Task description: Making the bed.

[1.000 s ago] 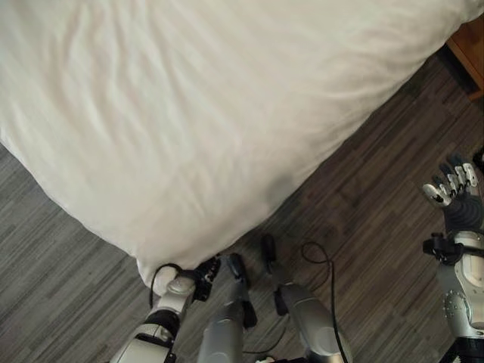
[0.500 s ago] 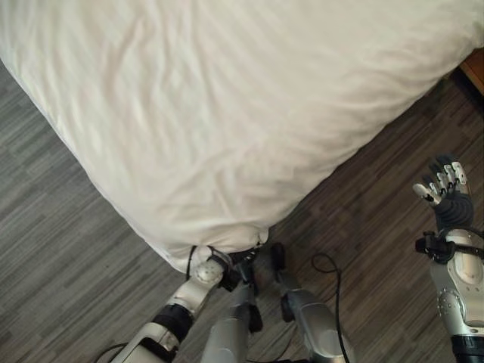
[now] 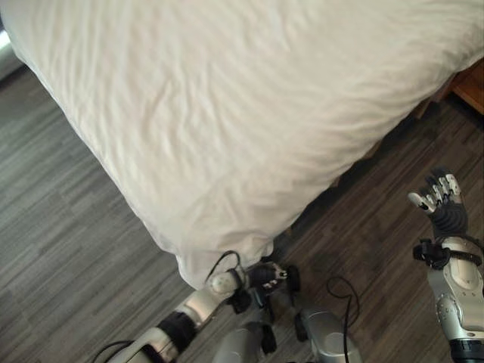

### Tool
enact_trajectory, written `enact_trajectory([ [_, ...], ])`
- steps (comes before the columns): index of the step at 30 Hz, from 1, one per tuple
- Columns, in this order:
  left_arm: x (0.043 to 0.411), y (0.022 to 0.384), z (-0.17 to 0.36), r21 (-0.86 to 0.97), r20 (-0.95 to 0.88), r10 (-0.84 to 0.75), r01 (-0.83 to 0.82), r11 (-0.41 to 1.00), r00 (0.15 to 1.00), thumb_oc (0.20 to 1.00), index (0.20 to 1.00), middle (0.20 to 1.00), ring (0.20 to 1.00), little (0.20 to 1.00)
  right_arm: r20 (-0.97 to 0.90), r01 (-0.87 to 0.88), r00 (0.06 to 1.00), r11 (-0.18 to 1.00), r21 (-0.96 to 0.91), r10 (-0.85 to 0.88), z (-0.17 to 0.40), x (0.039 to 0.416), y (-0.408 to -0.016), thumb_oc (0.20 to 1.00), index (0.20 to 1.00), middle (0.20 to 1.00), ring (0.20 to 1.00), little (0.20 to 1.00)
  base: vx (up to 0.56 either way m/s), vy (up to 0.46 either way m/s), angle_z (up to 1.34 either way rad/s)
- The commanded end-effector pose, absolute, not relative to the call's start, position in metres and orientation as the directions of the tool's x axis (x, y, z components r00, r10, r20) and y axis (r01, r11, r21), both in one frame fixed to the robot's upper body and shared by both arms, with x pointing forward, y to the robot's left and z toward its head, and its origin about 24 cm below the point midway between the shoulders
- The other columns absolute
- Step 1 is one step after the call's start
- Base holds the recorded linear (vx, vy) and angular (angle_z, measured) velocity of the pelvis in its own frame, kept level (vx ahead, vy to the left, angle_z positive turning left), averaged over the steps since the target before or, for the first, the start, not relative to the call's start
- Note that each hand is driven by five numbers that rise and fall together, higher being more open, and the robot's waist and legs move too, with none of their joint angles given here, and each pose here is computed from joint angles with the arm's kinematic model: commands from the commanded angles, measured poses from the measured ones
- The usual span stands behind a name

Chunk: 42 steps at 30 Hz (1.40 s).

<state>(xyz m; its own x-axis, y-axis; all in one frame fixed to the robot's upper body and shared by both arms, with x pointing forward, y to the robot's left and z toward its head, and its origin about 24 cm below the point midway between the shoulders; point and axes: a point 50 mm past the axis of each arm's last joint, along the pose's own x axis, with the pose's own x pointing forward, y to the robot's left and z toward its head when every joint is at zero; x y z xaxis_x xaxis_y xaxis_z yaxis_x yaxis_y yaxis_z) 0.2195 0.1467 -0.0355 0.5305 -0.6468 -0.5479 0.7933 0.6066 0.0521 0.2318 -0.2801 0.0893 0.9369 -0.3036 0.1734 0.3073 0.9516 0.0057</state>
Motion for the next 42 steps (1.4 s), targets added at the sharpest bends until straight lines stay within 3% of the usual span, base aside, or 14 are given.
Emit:
enact_trajectory([
  [1, 0.220, 0.145, -0.026, -0.127, -0.429, -0.712, 0.743, 0.657, 0.556, 0.200, 0.200, 0.200, 0.200, 0.200, 0.256, 0.362, 0.904, 0.931, -0.033, -0.343, 0.104, 0.226, -0.297, 1.000, 1.000, 1.000, 1.000, 1.000, 0.00, -0.031, 0.19],
  [2, 0.221, 0.150, -0.020, -0.163, -0.386, -0.706, 0.709, 0.686, 0.594, 0.200, 0.200, 0.200, 0.200, 0.200, 0.263, 0.366, 0.901, 0.930, -0.036, -0.344, 0.105, 0.225, -0.297, 1.000, 1.000, 1.000, 1.000, 1.000, -0.04, -0.055, 0.25],
  [3, 0.221, 0.159, -0.007, -0.293, -0.267, -0.665, 0.598, 0.746, 0.698, 0.200, 0.200, 0.200, 0.200, 0.200, 0.274, 0.373, 0.897, 0.926, -0.051, -0.346, 0.105, 0.223, -0.298, 1.000, 1.000, 1.000, 1.000, 1.000, -0.04, -0.055, 0.23],
  [8, 0.219, 0.164, 0.002, -0.459, -0.143, -0.597, 0.481, 0.747, 0.790, 0.200, 0.200, 0.200, 0.200, 0.200, 0.306, 0.369, 0.895, 0.924, -0.097, -0.325, 0.111, 0.223, -0.295, 1.000, 1.000, 1.000, 1.000, 1.000, -0.04, -0.033, 0.18],
  [12, 0.213, 0.178, 0.007, -0.444, -0.110, -0.504, 0.411, 0.796, 0.857, 0.200, 0.200, 0.200, 0.200, 0.200, 0.350, 0.335, 0.898, 0.931, -0.145, -0.268, 0.121, 0.222, -0.288, 1.000, 1.000, 1.000, 1.000, 1.000, -0.04, -0.022, 0.05],
  [13, 0.210, 0.191, 0.008, -0.386, -0.110, -0.417, 0.348, 0.855, 0.902, 0.812, 0.812, 0.812, 0.812, 0.812, 0.354, 0.289, 0.907, 0.949, -0.129, -0.228, 0.121, 0.221, -0.279, 1.000, 1.000, 1.000, 1.000, 1.000, -0.03, -0.021, 0.01],
  [14, 0.210, 0.191, 0.008, -0.385, -0.112, -0.415, 0.346, 0.856, 0.903, 1.000, 1.000, 1.000, 1.000, 1.000, 0.353, 0.287, 0.908, 0.949, -0.129, -0.226, 0.121, 0.221, -0.279, 1.000, 1.000, 1.000, 1.000, 1.000, -0.04, -0.020, -0.01],
  [16, 0.200, 0.212, 0.001, -0.361, -0.132, -0.213, 0.153, 0.920, 0.968, 1.000, 1.000, 1.000, 1.000, 1.000, 0.277, 0.127, 0.955, 0.991, -0.051, -0.108, 0.103, 0.220, -0.256, 1.000, 1.000, 1.000, 1.000, 1.000, -0.03, -0.024, 0.03],
  [21, 0.183, 0.224, -0.010, -0.314, -0.181, -0.053, -0.007, 0.949, 0.982, 1.000, 1.000, 1.000, 1.000, 1.000, 0.156, 0.007, 0.988, 0.999, 0.054, -0.015, 0.074, 0.211, -0.237, 1.000, 1.000, 1.000, 1.000, 1.000, -0.03, -0.020, 0.10],
  [23, 0.172, 0.231, -0.010, -0.193, -0.178, 0.147, -0.181, 0.964, 0.973, 1.000, 1.000, 1.000, 1.000, 1.000, 0.030, -0.089, 0.996, 0.993, 0.075, 0.087, 0.047, 0.204, -0.215, 1.000, 1.000, 1.000, 1.000, 1.000, -0.05, -0.024, 0.04],
  [26, 0.177, 0.223, -0.010, -0.214, -0.167, 0.220, -0.253, 0.943, 0.961, 1.000, 1.000, 1.000, 1.000, 1.000, -0.028, -0.101, 0.994, 0.990, 0.098, 0.104, 0.032, 0.203, -0.203, 1.000, 1.000, 1.000, 1.000, 1.000, -0.04, -0.013, -0.01],
  [35, 0.191, 0.208, -0.003, -0.084, -0.117, 0.214, -0.224, 0.971, 0.970, 1.000, 1.000, 1.000, 1.000, 1.000, -0.030, -0.071, 0.997, 0.997, -0.024, 0.070, 0.029, 0.202, -0.205, 1.000, 1.000, 1.000, 1.000, 1.000, -0.01, 0.001, 0.01],
  [42, 0.194, 0.198, -0.007, -0.139, -0.140, 0.186, -0.205, 0.969, 0.973, 1.000, 1.000, 1.000, 1.000, 1.000, -0.019, -0.046, 0.999, 0.998, -0.037, 0.045, 0.029, 0.201, -0.205, 1.000, 1.000, 1.000, 1.000, 1.000, 0.00, 0.000, 0.00],
])
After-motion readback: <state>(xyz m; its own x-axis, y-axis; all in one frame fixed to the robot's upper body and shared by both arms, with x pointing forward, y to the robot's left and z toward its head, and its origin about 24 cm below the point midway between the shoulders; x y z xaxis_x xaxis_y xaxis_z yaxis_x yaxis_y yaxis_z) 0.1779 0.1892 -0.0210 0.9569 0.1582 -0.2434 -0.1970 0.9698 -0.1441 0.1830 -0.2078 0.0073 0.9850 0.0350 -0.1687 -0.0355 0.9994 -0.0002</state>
